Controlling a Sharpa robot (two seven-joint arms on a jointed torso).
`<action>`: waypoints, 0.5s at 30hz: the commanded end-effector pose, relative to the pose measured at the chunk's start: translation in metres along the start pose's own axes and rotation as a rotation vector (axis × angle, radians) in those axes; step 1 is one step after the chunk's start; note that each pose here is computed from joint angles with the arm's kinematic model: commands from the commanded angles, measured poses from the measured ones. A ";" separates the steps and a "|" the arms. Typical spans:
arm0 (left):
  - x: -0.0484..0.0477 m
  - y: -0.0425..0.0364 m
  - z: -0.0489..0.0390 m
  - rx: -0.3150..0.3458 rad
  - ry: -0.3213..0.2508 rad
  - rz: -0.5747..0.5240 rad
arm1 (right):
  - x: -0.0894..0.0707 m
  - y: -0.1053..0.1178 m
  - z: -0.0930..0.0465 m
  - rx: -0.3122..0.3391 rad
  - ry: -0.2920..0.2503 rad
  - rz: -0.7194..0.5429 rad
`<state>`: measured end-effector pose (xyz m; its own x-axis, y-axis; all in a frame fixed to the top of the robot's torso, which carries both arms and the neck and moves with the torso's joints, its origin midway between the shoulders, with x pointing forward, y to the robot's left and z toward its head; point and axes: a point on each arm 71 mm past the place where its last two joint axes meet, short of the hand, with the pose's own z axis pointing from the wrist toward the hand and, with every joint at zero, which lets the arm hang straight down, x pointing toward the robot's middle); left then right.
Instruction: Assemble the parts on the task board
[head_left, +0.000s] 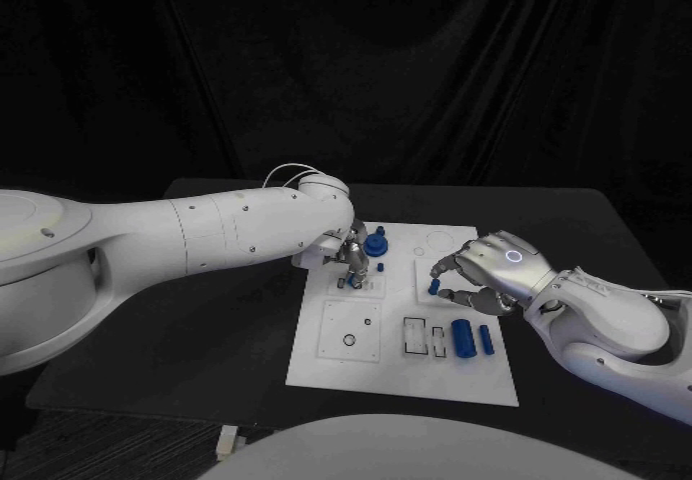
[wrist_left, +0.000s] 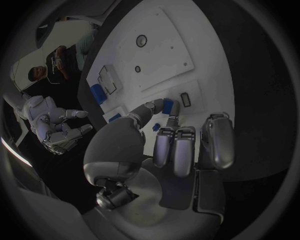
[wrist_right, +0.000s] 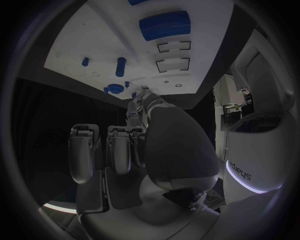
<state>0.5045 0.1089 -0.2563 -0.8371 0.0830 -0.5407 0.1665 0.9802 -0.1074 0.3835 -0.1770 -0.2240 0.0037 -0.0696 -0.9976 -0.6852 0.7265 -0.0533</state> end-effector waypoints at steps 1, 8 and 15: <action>0.0040 -0.0020 0.0026 0.016 0.001 -0.011 | 0.000 -0.001 0.000 0.015 0.002 -0.008; 0.0045 -0.0031 0.0029 0.017 0.005 -0.008 | 0.000 -0.001 0.000 0.016 0.004 -0.009; 0.0050 -0.0024 0.0035 0.014 0.014 -0.003 | 0.000 -0.001 0.000 0.018 0.007 -0.009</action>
<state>0.5047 0.1080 -0.2568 -0.8362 0.0780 -0.5429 0.1638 0.9802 -0.1114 0.3837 -0.1769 -0.2243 0.0019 -0.0726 -0.9974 -0.6840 0.7275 -0.0543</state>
